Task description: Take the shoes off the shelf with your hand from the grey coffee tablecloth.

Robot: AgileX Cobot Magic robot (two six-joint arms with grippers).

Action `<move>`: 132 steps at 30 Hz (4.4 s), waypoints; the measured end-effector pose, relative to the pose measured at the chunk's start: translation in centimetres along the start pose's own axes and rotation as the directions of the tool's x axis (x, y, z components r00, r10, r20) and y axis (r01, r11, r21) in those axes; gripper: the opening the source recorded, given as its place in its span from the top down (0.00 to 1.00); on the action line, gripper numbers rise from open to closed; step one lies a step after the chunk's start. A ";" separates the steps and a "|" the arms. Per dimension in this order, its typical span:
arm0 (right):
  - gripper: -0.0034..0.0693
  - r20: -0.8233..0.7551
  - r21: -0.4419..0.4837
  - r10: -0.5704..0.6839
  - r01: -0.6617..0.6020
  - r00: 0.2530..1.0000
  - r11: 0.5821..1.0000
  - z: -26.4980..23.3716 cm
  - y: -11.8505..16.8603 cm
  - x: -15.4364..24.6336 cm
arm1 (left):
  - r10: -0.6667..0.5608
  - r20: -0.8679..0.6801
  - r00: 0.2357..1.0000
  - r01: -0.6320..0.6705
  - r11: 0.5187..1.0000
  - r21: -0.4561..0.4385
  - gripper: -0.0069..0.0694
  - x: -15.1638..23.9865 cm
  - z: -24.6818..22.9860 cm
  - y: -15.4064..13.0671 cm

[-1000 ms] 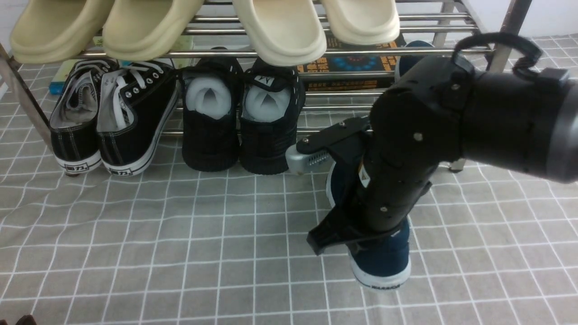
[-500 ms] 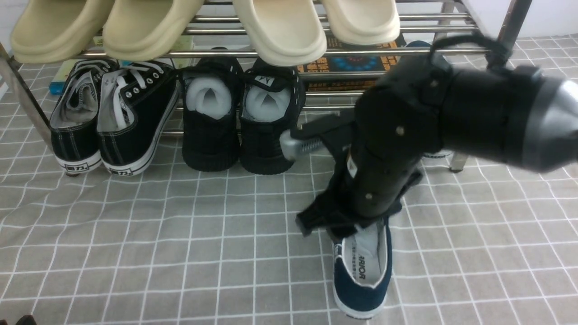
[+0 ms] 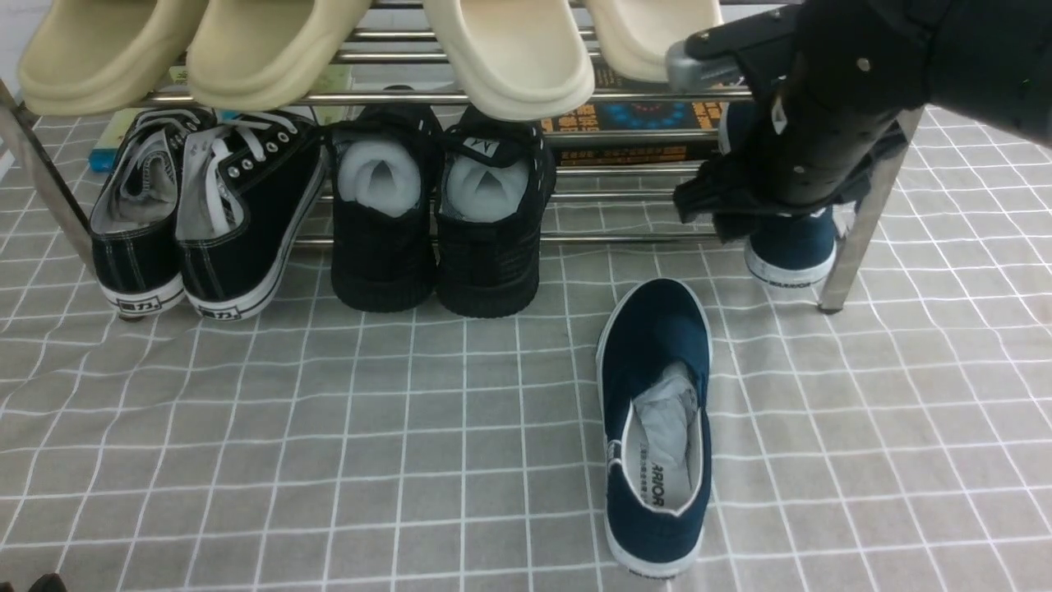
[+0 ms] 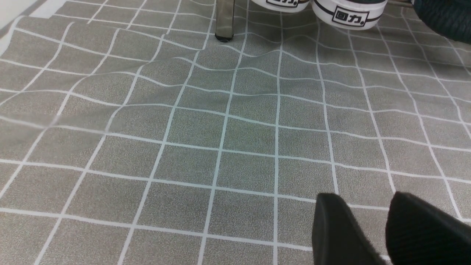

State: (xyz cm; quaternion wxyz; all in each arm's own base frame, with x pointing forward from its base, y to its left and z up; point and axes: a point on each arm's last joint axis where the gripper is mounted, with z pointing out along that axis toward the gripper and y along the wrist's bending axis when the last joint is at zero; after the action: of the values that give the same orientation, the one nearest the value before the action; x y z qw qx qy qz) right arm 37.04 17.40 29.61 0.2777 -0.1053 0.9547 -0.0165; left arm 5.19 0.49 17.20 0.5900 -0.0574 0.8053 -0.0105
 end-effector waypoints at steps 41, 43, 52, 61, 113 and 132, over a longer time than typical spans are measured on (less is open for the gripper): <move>0.93 -0.256 -0.132 -0.074 0.041 0.964 0.990 -3.1 3.4 10.7 | 0.000 0.000 1.000 0.000 1.000 0.000 0.60 0.0 0.0 0.0; 0.93 -0.259 -0.130 -0.050 0.017 0.964 0.991 -2.2 3.4 11.6 | 0.000 0.000 1.000 0.000 1.000 0.000 0.60 0.0 0.0 0.0; 0.93 -0.255 -0.140 0.027 -0.065 0.967 0.988 -0.3 3.7 13.1 | 0.000 0.000 1.000 0.000 1.000 0.000 0.60 0.0 0.0 0.0; 0.81 -0.284 -0.169 0.064 -0.116 0.957 0.979 0.3 4.3 13.2 | 0.000 0.000 1.000 0.000 1.000 0.000 0.60 0.0 0.0 0.0; 0.96 0.602 -0.406 0.117 0.177 0.790 0.897 -15.1 -5.2 25.6 | 0.000 0.000 1.000 0.000 1.000 0.000 0.60 0.0 0.0 0.0; 0.96 0.629 -0.368 0.092 0.192 0.772 0.910 -14.6 -5.7 26.4 | 0.000 0.000 1.000 0.000 1.000 0.000 0.60 0.0 0.0 0.0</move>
State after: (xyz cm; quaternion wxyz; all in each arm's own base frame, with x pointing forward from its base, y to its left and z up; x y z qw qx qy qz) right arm 8.61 5.93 28.51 0.5535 -0.1867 0.7829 0.2138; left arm 5.19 0.49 17.20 0.5900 -0.0576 0.8053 -0.0104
